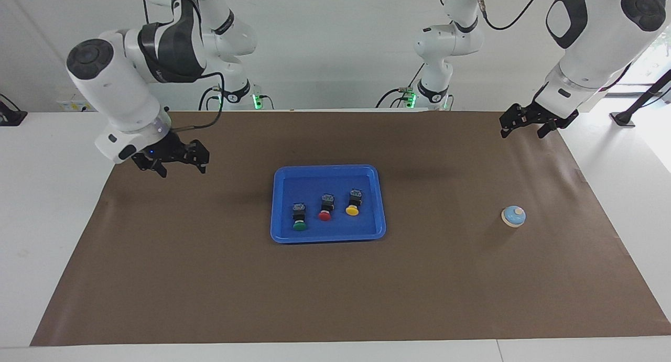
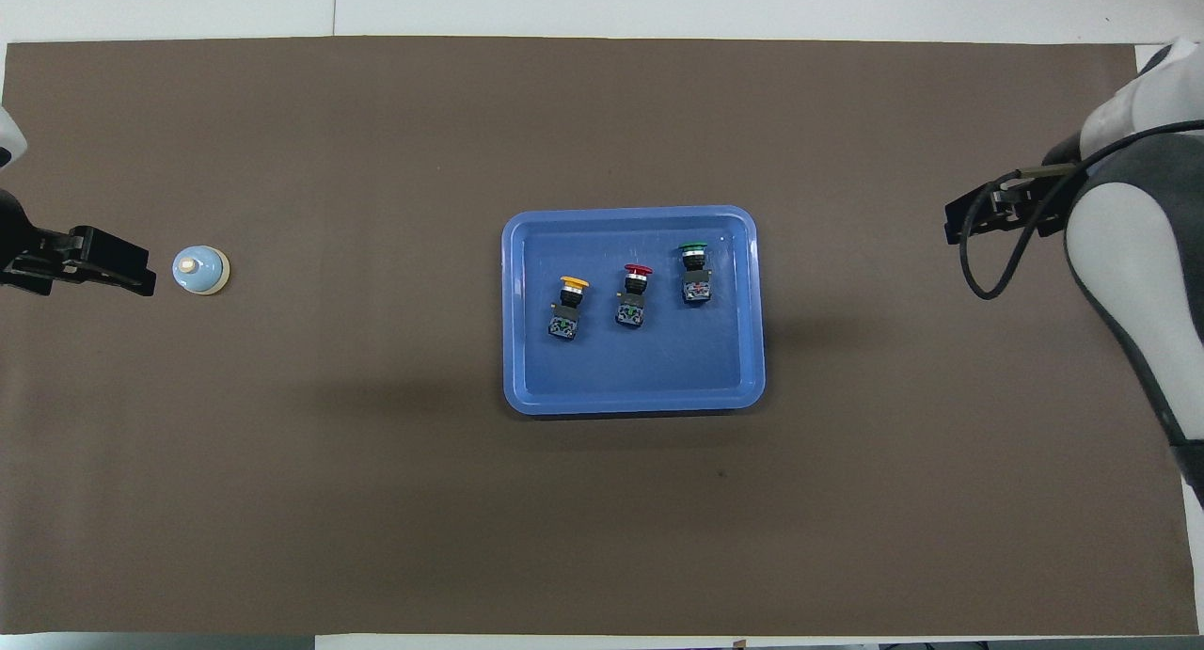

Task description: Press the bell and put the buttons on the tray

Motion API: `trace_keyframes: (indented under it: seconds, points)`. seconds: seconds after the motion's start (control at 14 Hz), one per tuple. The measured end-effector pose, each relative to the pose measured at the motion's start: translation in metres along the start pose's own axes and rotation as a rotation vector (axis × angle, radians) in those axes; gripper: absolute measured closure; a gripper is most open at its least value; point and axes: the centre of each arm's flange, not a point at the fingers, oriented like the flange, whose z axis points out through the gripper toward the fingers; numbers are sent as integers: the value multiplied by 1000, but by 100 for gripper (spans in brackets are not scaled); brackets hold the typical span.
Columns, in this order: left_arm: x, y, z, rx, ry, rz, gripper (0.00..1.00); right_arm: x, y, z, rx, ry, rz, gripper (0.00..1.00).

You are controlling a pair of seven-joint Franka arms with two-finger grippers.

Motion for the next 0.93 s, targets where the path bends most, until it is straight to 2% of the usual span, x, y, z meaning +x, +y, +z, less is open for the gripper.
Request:
trace_keyframes:
  seconds: [0.21,0.36,0.93]
  points:
    - [0,0,0,0,0,0,0,-42,-10,-46,-9,-13,-9,0]
    - [0,0,0,0,0,0,0,-58,-13,-61,-12,-13,-11,0]
    - [0,0,0,0,0,0,0,-53,-8,-55,-38,-5,-6,0]
